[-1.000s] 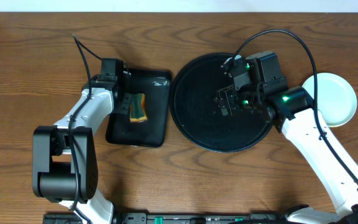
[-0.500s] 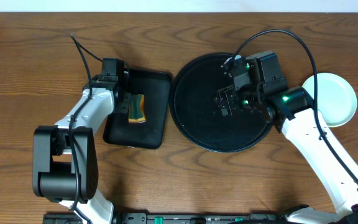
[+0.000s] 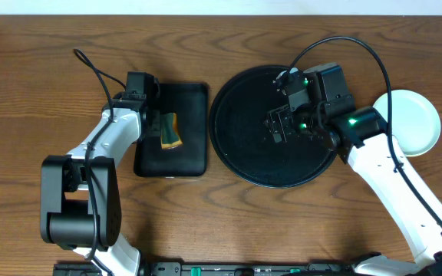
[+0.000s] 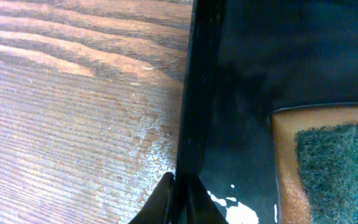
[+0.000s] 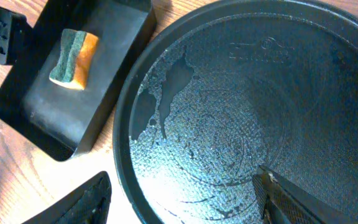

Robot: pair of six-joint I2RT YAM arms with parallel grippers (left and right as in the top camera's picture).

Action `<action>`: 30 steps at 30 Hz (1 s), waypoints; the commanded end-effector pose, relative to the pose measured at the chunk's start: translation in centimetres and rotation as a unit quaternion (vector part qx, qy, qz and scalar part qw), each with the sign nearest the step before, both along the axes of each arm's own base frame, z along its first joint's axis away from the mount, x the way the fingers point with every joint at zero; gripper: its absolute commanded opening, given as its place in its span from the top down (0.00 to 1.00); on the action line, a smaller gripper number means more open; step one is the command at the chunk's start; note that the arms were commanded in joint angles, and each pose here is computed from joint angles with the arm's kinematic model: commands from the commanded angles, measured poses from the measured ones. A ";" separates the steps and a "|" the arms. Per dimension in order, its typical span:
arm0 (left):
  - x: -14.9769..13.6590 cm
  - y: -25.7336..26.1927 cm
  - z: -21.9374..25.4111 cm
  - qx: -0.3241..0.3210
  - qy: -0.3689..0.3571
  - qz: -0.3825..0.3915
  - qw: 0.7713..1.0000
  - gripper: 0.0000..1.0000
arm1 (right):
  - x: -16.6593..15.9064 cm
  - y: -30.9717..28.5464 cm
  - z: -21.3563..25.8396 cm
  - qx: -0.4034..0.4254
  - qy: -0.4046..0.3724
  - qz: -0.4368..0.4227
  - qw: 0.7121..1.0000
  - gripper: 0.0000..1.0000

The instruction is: Clean dirty plates on tray and stack at the side

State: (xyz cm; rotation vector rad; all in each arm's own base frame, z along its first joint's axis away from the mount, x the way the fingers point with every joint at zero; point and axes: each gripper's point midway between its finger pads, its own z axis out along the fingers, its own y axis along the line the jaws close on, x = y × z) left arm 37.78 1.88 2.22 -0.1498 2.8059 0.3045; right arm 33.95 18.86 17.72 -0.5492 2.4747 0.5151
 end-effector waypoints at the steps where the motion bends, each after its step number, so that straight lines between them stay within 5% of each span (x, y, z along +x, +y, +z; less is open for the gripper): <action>1: -0.4 0.0 -0.5 -0.009 0.003 0.033 0.999 0.92 | -0.1 0.2 -0.2 0.000 0.002 0.000 1.000 0.28; 13: 0.3 0.0 -0.2 0.021 0.010 -0.055 0.998 0.91 | -0.1 0.2 -0.2 0.000 0.002 0.000 1.000 0.28; 14: 0.3 0.0 -0.2 0.021 0.009 -0.055 0.998 0.85 | -0.1 0.2 -0.2 0.000 0.002 0.000 1.000 0.28; 16: 0.3 0.0 -0.1 0.020 0.008 -0.055 0.998 0.57 | -0.1 0.2 -0.1 0.000 0.002 0.000 1.000 0.28; 18: 0.2 0.0 0.3 0.020 0.008 -0.053 0.998 0.44 | 0.0 0.2 -0.1 0.001 -0.001 0.000 1.000 0.28; 30: -1.6 0.1 11.3 -0.008 -0.111 0.005 0.994 0.32 | 2.1 -0.8 4.5 0.035 -0.083 -0.028 0.996 0.30</action>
